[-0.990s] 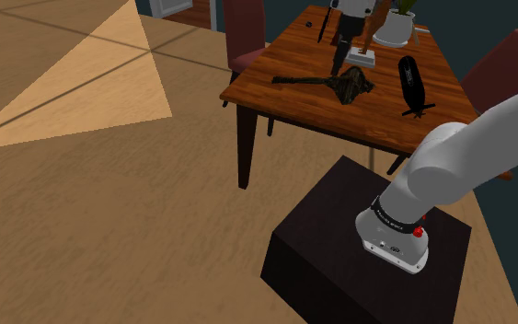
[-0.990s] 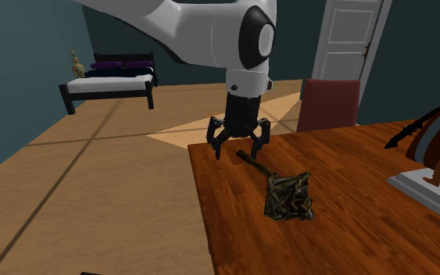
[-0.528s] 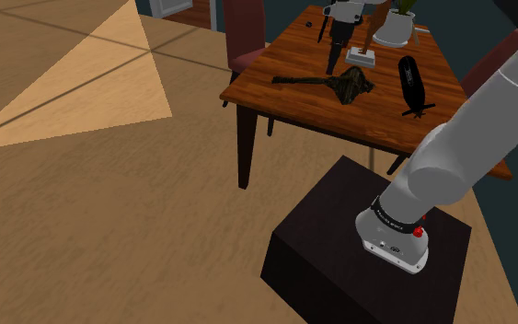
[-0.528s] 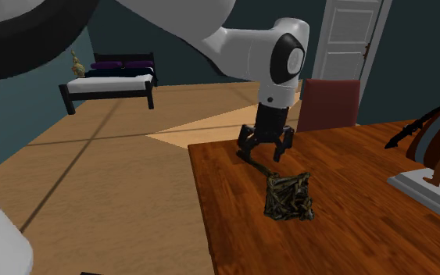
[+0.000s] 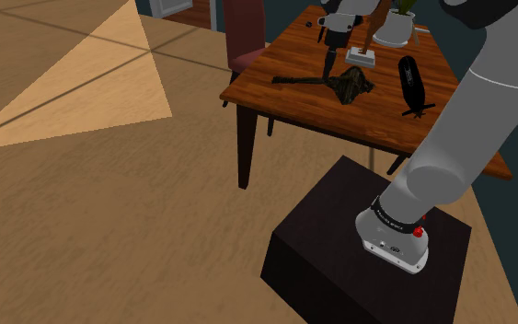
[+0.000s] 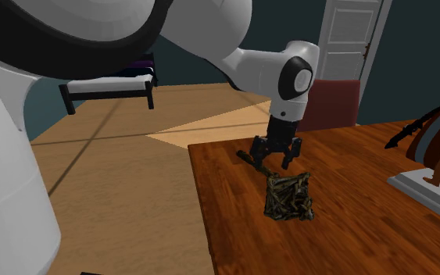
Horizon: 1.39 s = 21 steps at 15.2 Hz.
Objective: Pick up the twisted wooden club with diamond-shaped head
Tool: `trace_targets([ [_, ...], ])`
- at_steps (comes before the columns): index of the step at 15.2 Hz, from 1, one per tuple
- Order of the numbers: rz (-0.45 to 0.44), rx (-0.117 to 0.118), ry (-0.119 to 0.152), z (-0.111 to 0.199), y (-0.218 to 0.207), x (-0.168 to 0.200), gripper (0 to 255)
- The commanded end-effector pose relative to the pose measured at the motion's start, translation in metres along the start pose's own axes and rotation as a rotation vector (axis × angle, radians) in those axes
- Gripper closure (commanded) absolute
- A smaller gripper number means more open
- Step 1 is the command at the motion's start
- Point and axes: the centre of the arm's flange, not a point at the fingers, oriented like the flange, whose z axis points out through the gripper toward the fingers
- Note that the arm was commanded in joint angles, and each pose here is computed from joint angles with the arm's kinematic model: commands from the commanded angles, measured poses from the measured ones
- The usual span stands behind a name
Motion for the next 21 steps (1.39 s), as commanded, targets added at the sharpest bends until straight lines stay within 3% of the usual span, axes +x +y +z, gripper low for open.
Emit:
trace_targets([
  [1,0.000,0.000,0.000,0.011,0.001,0.000,0],
  [4,0.000,0.000,0.000,0.019,0.002,0.000,0],
  [5,0.000,0.000,0.000,0.020,0.003,0.000,255],
  [14,0.000,0.000,0.000,0.019,0.002,0.000,255],
  [21,0.000,0.000,0.000,-0.017,-0.003,-0.001,255],
])
